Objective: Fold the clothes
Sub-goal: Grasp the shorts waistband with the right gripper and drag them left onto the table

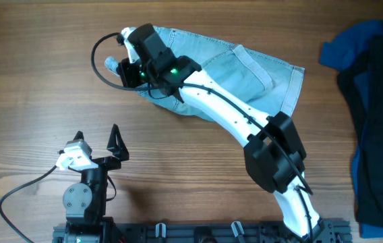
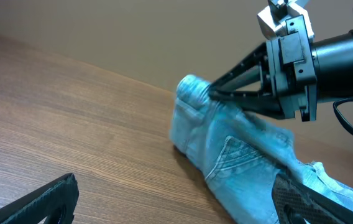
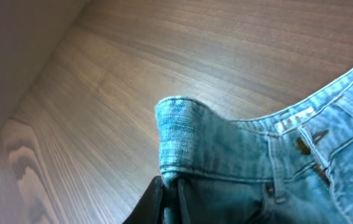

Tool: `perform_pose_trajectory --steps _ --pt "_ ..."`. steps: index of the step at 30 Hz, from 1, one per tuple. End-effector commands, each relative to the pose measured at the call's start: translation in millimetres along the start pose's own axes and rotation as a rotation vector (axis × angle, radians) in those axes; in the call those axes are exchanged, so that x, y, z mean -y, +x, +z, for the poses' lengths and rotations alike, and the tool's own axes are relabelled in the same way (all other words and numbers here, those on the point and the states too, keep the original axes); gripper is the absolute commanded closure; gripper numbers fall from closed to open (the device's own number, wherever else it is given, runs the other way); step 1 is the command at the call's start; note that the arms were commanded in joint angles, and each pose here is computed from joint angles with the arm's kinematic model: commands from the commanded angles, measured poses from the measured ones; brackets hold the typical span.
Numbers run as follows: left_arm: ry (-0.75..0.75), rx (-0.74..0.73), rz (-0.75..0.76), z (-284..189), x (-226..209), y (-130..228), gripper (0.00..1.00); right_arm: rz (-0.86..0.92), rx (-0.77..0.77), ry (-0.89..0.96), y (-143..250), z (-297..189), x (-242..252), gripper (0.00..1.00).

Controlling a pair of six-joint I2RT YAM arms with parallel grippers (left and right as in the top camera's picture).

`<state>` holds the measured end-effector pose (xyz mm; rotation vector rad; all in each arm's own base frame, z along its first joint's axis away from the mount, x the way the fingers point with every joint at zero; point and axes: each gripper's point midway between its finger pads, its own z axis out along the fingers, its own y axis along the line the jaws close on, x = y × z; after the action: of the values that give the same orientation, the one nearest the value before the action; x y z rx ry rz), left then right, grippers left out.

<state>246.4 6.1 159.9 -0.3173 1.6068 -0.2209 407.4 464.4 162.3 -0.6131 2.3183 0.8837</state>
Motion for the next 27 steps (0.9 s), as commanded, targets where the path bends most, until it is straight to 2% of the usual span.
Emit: perform_pose_trajectory --steps 1,5,7,9,11,15,21,24,27 --pt "-0.009 0.001 -0.015 -0.2 -1.2 0.4 0.00 0.003 -0.034 -0.053 6.1 0.7 -14.0 0.32" --pt "-0.009 0.001 -0.015 -0.2 -1.2 0.4 0.00 -0.097 -0.079 -0.154 15.3 -2.3 -29.1 0.23" --pt "-0.009 0.001 -0.015 -0.2 -1.2 0.4 0.00 -0.159 -0.053 -0.147 6.1 -9.3 -24.0 0.19" --pt "-0.009 0.001 -0.015 -0.2 -1.2 0.4 0.00 -0.149 -0.008 -0.085 -14.7 -28.3 -3.9 0.17" --pt "-0.009 0.001 -0.015 -0.2 -1.2 0.4 0.00 -0.053 0.044 0.028 -41.2 -62.4 36.5 0.17" --pt "-0.009 0.001 -0.015 -0.2 -1.2 0.4 0.00 0.064 0.063 0.158 -55.5 -99.8 102.7 0.22" --pt "-0.009 0.001 -0.015 -0.2 -1.2 0.4 0.00 0.198 0.056 0.519 -46.5 -154.9 234.7 0.21" --pt "-0.009 0.001 -0.015 -0.2 -1.2 0.4 0.00 0.318 0.087 0.570 -43.9 -174.0 275.7 0.22" --pt "-0.009 0.001 -0.015 -0.2 -1.2 0.4 0.00 0.362 0.090 0.593 -37.8 -171.5 300.2 0.22"
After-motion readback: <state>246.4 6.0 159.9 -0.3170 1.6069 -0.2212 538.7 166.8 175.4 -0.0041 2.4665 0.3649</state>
